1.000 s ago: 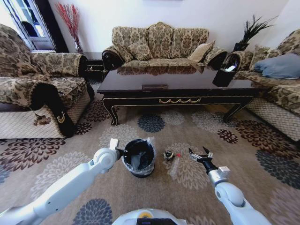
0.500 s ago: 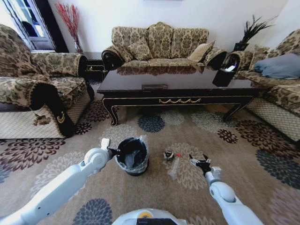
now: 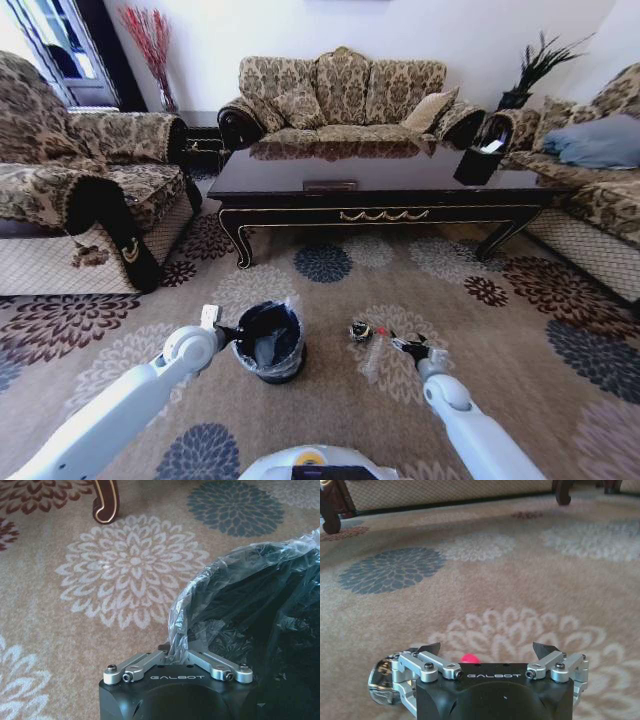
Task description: Move to the front of the table and pick up the trash from the floor, then place it into the trash bin.
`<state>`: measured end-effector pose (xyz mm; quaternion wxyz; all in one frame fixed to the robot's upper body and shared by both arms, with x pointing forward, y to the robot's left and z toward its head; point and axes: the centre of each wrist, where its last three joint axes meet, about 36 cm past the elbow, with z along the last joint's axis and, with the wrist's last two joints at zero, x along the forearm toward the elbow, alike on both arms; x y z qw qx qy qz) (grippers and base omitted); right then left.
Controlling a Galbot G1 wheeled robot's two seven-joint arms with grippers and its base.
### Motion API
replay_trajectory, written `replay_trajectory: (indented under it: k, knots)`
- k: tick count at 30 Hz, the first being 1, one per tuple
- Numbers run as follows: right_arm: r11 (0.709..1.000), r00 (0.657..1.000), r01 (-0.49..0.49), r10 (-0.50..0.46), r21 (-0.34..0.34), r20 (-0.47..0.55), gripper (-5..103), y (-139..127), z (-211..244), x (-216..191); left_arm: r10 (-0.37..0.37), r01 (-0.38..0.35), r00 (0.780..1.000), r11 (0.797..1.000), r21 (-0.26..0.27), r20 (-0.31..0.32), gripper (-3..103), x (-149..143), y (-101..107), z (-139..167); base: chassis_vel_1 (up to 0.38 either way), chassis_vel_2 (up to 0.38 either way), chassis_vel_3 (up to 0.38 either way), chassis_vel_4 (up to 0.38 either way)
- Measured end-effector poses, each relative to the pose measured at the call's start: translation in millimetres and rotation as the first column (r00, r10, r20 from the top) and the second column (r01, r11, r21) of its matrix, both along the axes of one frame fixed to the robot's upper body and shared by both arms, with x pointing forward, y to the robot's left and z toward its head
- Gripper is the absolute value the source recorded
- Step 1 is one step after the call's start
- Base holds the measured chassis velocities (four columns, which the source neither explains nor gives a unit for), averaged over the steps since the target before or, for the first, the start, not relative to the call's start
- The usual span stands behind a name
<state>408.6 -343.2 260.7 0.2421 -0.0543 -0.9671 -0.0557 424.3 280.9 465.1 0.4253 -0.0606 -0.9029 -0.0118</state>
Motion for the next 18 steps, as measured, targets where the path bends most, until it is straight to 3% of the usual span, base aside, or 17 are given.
replay_trajectory:
  k: [5, 18]
  knots:
    - [0.999, 1.000, 0.013, -0.012, 0.047, -0.017, 100, 18.9, -1.5, 10.6, 0.006, -0.006, 1.000, 1.000, -0.001, -0.006, 0, -1.0, 4.6, -2.0, 0.000, 0.000, 0.000, 0.000]
    - [0.999, 0.996, 0.010, -0.005, 0.046, -0.092, 100, 46.6, -25.4, -9.6, 0.006, -0.006, 1.000, 1.000, -0.004, -0.011, 0, -1.3, 4.8, -5.7, 0.000, 0.000, 0.000, 0.000]
